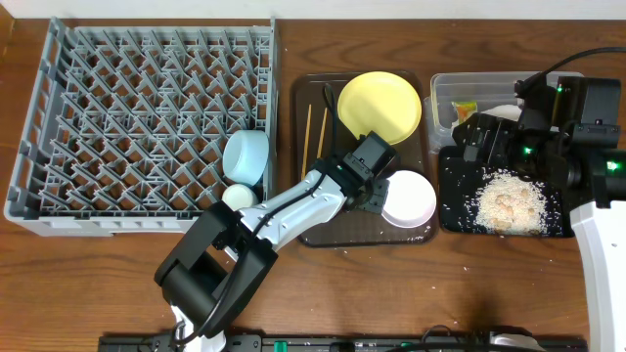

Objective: Sort waste into correct bins and load items into the dishwasher
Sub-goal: 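Reach the left gripper to the pink bowl and grasp its rim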

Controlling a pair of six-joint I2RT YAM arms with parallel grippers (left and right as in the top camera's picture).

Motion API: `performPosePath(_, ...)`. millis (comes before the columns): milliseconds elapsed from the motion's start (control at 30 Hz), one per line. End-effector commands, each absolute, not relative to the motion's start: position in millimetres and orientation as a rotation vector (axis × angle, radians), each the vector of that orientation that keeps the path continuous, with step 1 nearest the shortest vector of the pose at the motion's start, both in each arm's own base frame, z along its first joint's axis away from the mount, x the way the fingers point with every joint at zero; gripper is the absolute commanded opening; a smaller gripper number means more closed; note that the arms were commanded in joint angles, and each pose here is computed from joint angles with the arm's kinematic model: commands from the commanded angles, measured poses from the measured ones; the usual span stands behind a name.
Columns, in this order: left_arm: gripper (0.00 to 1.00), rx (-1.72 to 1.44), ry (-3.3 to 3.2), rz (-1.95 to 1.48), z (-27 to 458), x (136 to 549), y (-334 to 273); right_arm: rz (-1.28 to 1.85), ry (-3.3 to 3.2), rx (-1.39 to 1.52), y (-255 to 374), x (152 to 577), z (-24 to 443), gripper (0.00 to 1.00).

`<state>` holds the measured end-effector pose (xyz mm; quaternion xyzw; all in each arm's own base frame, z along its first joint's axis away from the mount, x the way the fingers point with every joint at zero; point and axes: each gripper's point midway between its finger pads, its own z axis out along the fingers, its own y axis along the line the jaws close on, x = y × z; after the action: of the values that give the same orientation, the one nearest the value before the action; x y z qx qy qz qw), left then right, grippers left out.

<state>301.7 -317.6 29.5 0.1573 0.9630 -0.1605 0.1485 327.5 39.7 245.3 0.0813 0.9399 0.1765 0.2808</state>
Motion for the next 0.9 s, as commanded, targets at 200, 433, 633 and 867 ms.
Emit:
performPosePath(200, 0.40, 0.402, 2.773, -0.473, 21, 309, -324, 0.469, 2.494, 0.227, 38, 329, 254, 0.99)
performPosePath(433, 0.08, 0.389, 2.775, -0.474, 21, 310, -323, 0.468, 2.495, 0.227, 38, 329, 254, 0.99)
performPosePath(633, 0.08, 0.369, 2.746, -0.436, 38, 314, -315, 0.469, 2.495, 0.227, 38, 329, 254, 0.99)
performPosePath(867, 0.07, 0.358, 2.633, -0.279, 82, 325, -288, 0.469, 2.495, 0.227, 38, 329, 254, 0.99)
